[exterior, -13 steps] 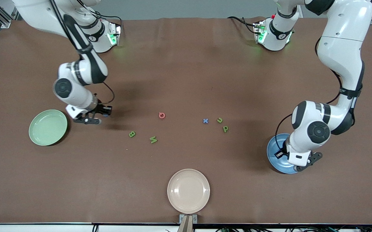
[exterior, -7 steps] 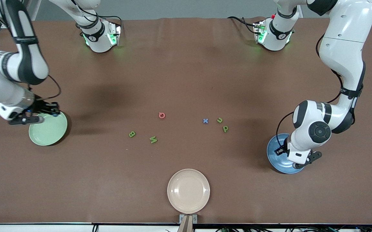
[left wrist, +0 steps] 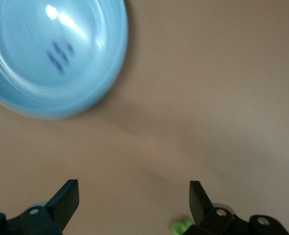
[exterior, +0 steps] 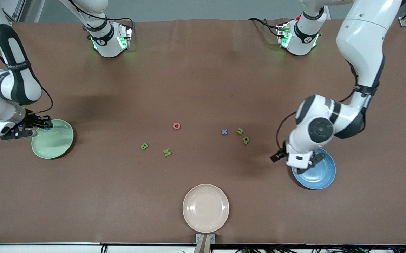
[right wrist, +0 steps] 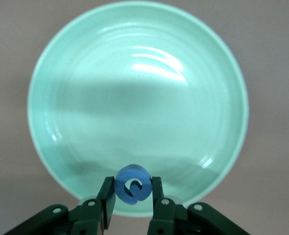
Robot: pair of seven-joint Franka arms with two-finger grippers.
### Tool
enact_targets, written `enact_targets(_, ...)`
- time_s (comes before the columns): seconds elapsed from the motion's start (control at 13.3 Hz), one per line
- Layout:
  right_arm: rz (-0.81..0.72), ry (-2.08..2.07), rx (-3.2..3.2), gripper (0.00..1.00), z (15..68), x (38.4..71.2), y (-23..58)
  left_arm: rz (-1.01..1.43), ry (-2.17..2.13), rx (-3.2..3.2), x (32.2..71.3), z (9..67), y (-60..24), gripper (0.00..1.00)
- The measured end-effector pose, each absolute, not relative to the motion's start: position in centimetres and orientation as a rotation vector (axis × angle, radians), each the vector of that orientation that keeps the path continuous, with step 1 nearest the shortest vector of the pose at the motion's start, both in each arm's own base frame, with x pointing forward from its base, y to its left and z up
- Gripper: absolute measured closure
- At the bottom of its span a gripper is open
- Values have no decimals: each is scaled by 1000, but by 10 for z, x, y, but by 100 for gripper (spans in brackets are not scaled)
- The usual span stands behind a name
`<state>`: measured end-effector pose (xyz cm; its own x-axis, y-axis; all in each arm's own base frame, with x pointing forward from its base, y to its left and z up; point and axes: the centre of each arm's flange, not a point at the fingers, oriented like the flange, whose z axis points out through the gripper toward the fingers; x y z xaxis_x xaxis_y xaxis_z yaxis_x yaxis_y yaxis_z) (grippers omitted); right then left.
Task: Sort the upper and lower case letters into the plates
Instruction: 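Move the right gripper to the green B while the left gripper grasps the green d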
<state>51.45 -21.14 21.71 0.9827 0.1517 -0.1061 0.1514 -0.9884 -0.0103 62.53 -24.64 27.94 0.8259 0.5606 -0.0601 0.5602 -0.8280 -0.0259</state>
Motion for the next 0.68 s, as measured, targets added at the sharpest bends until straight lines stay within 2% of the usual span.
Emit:
enact_targets(0.23,203,-245,-3108,65,197,513,-208,186,-915,-2977,578,256,-318,4)
enact_targets(0.38,209,-242,-3106,65,196,512,-209,204,-870,-2999,553,230,-345,24)
enact_targets(0.53,218,-230,-3103,65,193,509,-213,173,-873,-3055,543,206,-348,25)
enact_targets(0.6,222,-228,-3101,59,192,509,-213,138,-852,-3076,540,197,-345,24)
enact_targets(0.68,221,-231,-3101,48,193,510,-212,102,-806,-3083,537,189,-341,26)
